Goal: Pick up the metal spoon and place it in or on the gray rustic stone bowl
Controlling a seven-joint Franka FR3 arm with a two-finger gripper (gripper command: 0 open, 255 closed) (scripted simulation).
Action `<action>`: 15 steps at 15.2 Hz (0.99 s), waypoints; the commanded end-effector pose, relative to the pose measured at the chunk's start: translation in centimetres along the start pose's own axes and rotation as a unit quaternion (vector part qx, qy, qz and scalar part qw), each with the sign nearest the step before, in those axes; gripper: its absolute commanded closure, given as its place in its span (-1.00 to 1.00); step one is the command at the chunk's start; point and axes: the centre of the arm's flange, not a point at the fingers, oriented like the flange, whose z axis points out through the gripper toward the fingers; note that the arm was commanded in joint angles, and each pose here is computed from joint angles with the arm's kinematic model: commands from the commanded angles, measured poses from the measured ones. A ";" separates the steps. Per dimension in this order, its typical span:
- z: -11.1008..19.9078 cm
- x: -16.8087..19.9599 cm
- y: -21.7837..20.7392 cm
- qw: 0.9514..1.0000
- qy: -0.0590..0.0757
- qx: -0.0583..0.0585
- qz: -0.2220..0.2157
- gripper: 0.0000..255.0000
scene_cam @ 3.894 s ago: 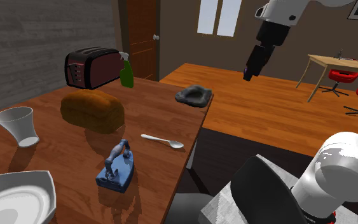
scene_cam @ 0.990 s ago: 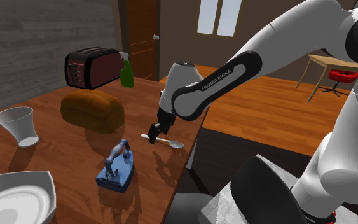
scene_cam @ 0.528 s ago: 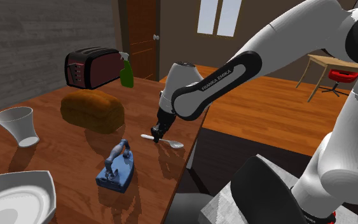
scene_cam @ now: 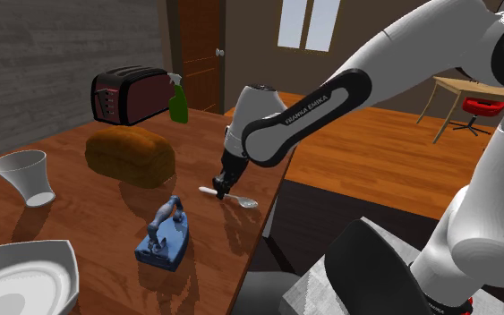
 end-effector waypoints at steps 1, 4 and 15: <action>-0.9 0.3 -0.1 1.000 0.000 0.000 0.000 1.00; -2.4 0.7 -0.3 1.000 0.000 0.000 0.000 1.00; -8.0 1.9 -1.0 1.000 0.000 0.000 0.000 1.00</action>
